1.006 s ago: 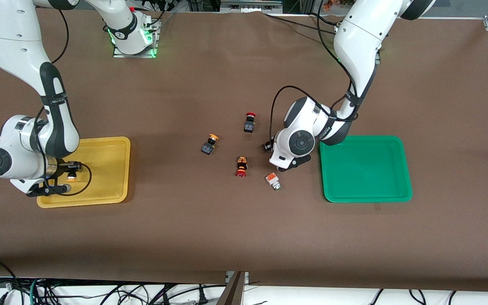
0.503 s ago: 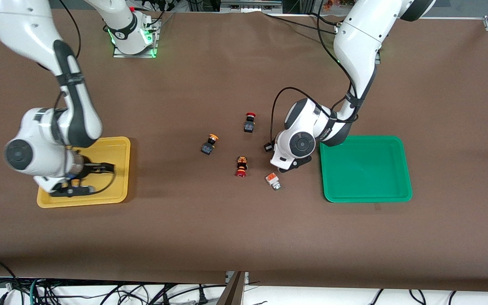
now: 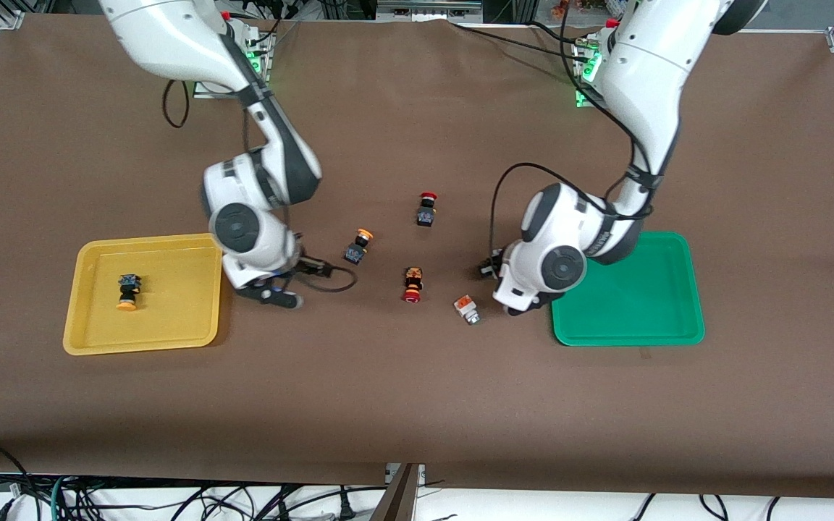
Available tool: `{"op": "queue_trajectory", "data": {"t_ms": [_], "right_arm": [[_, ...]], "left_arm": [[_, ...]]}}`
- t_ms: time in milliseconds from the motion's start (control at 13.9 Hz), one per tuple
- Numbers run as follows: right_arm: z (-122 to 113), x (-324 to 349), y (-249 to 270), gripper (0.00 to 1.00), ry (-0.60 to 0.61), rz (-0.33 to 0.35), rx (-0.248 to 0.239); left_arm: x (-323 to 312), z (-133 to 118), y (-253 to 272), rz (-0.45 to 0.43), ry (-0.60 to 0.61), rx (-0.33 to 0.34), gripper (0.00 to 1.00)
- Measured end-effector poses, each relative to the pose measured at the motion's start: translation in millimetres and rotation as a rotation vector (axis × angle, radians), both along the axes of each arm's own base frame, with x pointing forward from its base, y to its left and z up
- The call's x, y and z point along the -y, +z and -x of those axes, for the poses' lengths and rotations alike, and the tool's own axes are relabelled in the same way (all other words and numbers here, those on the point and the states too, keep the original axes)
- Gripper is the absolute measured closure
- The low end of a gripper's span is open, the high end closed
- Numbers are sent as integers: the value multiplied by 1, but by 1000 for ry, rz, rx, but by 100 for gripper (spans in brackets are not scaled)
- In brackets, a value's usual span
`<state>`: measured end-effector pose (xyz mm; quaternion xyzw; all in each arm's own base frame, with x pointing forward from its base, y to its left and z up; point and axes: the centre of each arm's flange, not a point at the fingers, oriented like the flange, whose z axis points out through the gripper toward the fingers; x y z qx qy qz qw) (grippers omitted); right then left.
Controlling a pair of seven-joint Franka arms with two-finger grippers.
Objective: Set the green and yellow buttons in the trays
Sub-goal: 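Release the yellow button in the tray while the left gripper lifts its button, then grasp a yellow button with the right gripper while the left gripper opens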
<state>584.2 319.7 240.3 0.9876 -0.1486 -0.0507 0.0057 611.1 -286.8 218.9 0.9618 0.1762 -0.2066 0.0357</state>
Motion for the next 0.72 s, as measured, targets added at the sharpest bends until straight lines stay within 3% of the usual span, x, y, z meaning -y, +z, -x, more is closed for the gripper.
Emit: {"op": "queue_trajectory", "data": {"t_ms": [287, 575, 719], "right_arm": [[37, -67, -39, 0, -124, 9, 34], [53, -78, -66, 4, -118, 31, 14], [53, -78, -67, 22, -118, 33, 13]], "left_arm": [[-80, -40, 54, -79, -171, 40, 60], [-157, -58, 35, -44, -285, 38, 60], [-202, -64, 8, -13, -292, 22, 60]]}}
